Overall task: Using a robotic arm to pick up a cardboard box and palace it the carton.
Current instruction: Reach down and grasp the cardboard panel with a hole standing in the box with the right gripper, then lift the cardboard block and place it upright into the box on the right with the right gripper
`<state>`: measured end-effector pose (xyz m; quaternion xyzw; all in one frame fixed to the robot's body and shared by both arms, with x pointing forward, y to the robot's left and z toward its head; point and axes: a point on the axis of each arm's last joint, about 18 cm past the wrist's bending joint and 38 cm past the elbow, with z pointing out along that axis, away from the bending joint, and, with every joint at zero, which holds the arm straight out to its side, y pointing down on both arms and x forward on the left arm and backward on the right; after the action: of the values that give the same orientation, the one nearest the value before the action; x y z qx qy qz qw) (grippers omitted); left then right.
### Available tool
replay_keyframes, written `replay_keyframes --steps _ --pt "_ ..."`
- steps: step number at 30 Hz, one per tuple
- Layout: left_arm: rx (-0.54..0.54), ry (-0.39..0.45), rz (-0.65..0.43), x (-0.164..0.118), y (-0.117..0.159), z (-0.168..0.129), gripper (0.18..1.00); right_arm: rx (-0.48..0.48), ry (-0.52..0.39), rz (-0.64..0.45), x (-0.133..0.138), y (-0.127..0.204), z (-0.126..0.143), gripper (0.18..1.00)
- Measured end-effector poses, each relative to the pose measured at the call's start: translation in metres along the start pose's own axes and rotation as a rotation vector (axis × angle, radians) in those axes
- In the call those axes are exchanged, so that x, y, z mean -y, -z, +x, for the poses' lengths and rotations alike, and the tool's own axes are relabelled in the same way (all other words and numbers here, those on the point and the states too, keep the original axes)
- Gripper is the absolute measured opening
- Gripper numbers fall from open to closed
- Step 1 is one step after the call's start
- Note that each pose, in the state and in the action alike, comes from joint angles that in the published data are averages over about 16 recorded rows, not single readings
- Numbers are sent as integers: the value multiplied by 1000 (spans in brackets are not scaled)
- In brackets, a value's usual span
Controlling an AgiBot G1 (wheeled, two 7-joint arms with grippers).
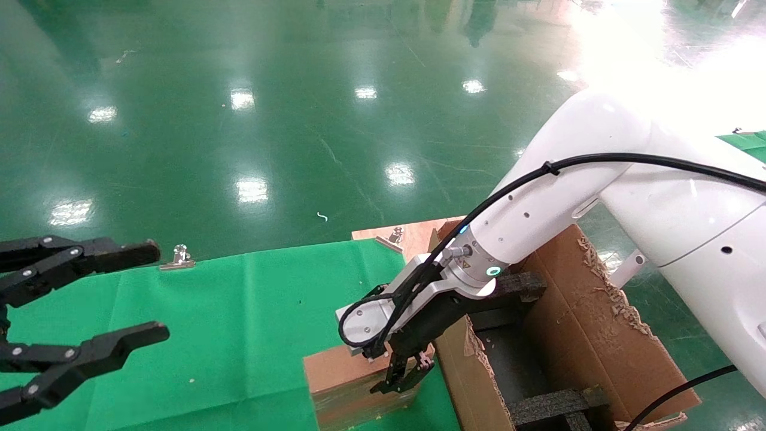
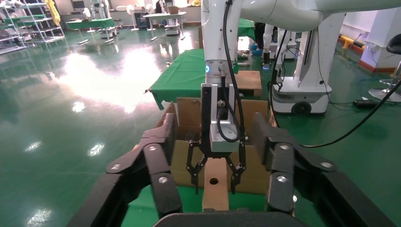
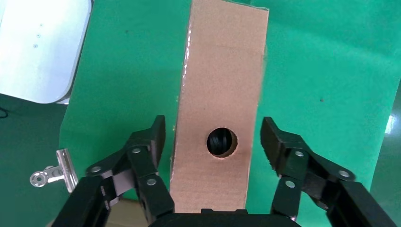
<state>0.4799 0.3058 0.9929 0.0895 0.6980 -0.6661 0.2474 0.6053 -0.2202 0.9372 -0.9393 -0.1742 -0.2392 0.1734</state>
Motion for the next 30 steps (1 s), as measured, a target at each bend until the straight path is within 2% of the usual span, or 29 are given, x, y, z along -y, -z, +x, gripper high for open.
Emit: replay_keyframes --steps 8,12,18,24,30 --pt "0 0 0 0 0 0 711 -1 -2 3 0 0 0 672" --pt "0 0 0 0 0 0 786 -2 -2 4 0 0 0 572" --pt "0 0 0 0 0 0 883 -14 -3 12 1 6 2 466" --pt "0 0 0 0 0 0 952 -55 6 41 6 31 13 421" --pt "0 0 0 0 0 0 987 -128 41 76 17 77 31 417"
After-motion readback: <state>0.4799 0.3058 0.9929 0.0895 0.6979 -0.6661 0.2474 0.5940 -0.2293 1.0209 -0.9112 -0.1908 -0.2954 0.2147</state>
